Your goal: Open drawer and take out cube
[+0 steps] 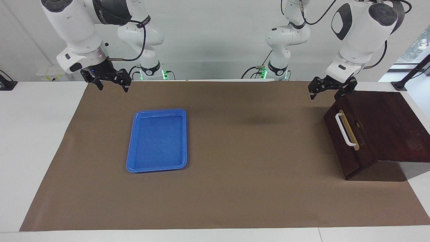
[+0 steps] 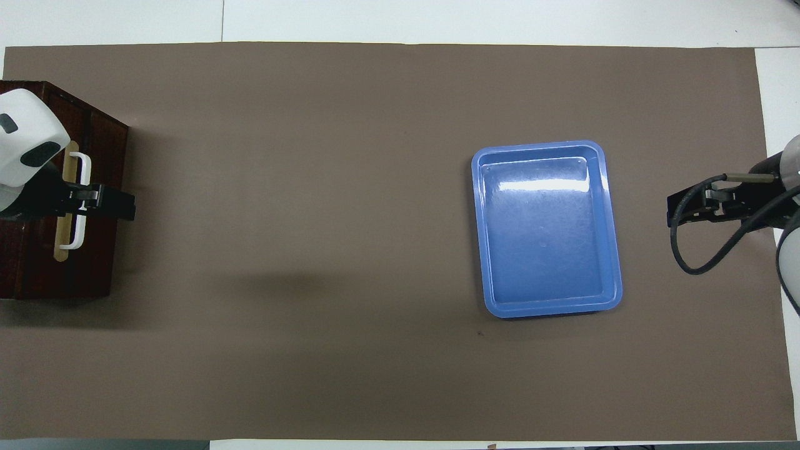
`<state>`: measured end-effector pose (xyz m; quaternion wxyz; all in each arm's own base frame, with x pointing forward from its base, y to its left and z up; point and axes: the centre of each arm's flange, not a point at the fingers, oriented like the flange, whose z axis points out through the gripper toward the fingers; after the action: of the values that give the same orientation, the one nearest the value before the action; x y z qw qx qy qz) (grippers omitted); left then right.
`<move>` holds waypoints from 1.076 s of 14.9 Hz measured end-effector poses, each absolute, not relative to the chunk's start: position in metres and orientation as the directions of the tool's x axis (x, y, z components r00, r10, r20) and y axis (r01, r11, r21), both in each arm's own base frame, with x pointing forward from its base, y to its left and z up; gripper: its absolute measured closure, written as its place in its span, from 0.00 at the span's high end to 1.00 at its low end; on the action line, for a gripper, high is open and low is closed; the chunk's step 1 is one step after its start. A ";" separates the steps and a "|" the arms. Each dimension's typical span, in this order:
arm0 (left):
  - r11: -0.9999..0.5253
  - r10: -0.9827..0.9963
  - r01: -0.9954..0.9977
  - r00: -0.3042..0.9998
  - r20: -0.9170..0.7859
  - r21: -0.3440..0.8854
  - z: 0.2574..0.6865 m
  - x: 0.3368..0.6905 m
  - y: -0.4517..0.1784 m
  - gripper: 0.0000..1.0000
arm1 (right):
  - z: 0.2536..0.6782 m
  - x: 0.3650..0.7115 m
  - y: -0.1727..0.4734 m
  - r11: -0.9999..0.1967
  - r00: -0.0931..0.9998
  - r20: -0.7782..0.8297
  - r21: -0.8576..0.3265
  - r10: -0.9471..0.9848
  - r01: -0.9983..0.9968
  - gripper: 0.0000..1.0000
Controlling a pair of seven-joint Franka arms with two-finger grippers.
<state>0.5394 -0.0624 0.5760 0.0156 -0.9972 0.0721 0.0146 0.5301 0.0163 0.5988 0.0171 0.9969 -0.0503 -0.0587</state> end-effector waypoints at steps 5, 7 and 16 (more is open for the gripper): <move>-0.979 -0.169 -0.166 0.986 0.017 -0.117 0.543 0.555 -0.054 1.00 | 0.599 0.530 0.016 -0.994 0.988 -0.115 0.040 -0.102 -0.098 1.00; -0.972 -0.180 -0.175 0.984 0.016 -0.153 0.521 0.567 -0.047 1.00 | 0.599 0.530 0.016 -0.994 0.988 -0.115 0.040 -0.102 -0.098 1.00; -0.959 -0.171 -0.160 0.985 0.027 -0.233 0.429 0.587 -0.006 1.00 | 0.599 0.530 0.016 -0.994 0.988 -0.115 0.040 -0.102 -0.098 1.00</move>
<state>0.5873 -0.0056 0.4292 0.1158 -0.9895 0.0837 -0.0233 0.5301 0.0163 0.5988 0.0171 0.9969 -0.0503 -0.0587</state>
